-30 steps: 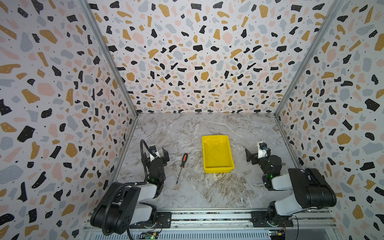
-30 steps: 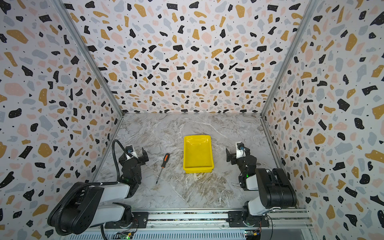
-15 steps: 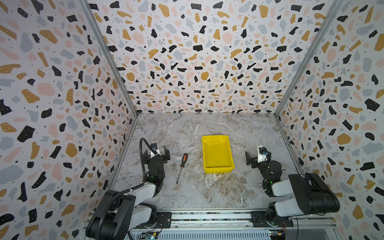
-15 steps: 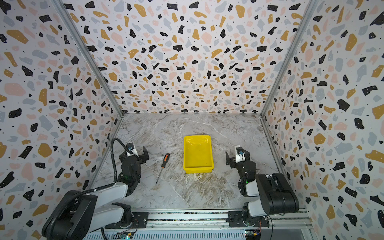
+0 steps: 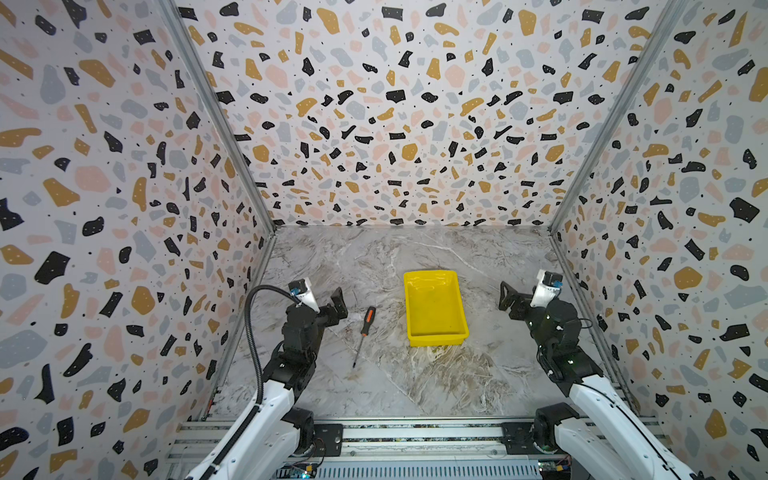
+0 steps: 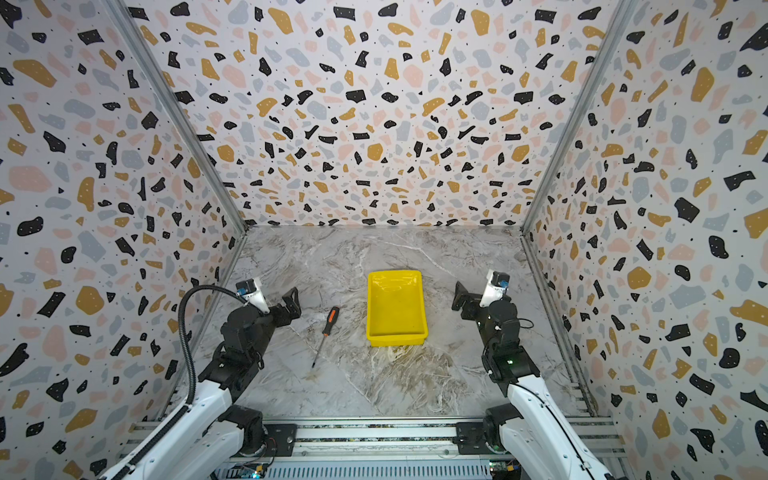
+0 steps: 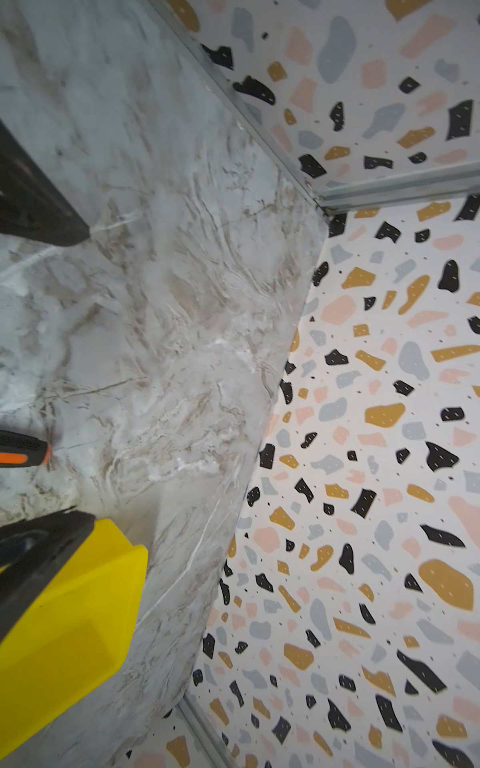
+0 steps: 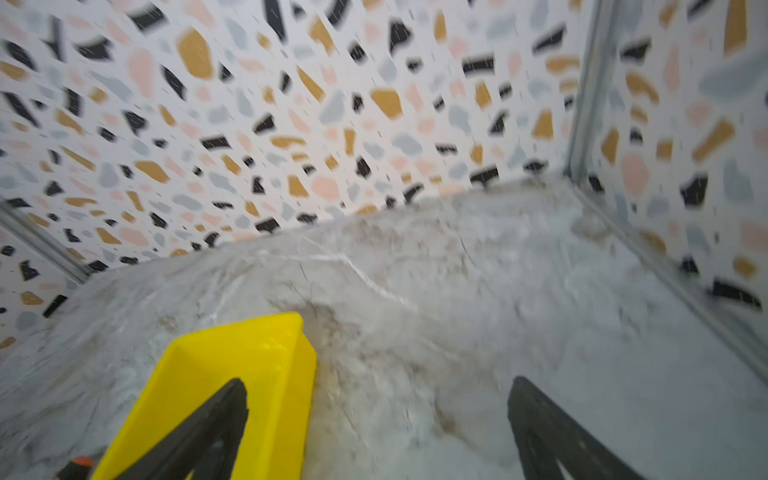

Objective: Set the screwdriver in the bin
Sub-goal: 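Move the left gripper toward the screwdriver handle while the right arm lifts slightly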

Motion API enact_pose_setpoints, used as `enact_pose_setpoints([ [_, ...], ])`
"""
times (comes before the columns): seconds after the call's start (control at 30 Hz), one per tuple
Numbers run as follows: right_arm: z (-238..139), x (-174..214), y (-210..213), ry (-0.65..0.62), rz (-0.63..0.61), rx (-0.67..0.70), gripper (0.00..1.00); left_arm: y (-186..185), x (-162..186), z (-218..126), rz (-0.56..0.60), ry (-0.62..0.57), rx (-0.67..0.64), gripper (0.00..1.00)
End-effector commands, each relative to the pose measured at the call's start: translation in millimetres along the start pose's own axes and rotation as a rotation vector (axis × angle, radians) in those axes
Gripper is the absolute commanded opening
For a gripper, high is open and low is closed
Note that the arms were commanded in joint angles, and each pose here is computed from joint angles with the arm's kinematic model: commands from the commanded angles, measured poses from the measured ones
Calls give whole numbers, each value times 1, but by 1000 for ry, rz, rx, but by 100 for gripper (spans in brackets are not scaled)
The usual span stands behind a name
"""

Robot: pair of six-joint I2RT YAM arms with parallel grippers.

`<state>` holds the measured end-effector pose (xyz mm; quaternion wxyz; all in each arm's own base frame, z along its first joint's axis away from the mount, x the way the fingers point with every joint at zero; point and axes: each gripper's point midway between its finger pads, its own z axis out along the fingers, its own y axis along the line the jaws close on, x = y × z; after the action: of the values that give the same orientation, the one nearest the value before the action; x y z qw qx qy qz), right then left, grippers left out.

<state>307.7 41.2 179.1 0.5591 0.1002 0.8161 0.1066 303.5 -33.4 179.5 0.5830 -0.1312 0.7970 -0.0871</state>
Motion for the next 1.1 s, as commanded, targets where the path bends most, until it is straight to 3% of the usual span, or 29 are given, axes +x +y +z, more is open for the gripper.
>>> enact_pose_setpoints([
  [0.0,-6,80,-31,273,138,111,99,39,40,-6,-84,104,-178,100],
  [0.07,-7,93,-34,249,139,108,99,51,48,-9,-104,121,-239,100],
  [0.2,-16,82,-29,160,135,87,99,54,50,-9,-111,127,-261,100],
  [0.37,-21,78,-21,121,125,39,99,75,51,-17,-135,119,-385,100],
  [0.57,-15,83,-22,153,118,66,99,107,44,-33,-210,-12,-546,100],
  [0.63,-13,85,-21,169,110,73,99,88,37,-29,-241,16,-447,100],
  [0.73,-12,87,-20,187,97,89,99,28,32,-13,-310,42,-95,99],
  [0.8,-13,87,-19,183,94,92,99,6,32,-8,-338,33,39,100],
  [0.87,-14,85,-19,171,95,88,99,1,43,-3,-305,75,33,100],
  [0.97,-17,83,-18,149,100,80,99,-14,62,2,-133,169,-3,100],
  [1.07,-17,82,-16,138,106,64,99,-35,74,2,67,191,-23,100],
])
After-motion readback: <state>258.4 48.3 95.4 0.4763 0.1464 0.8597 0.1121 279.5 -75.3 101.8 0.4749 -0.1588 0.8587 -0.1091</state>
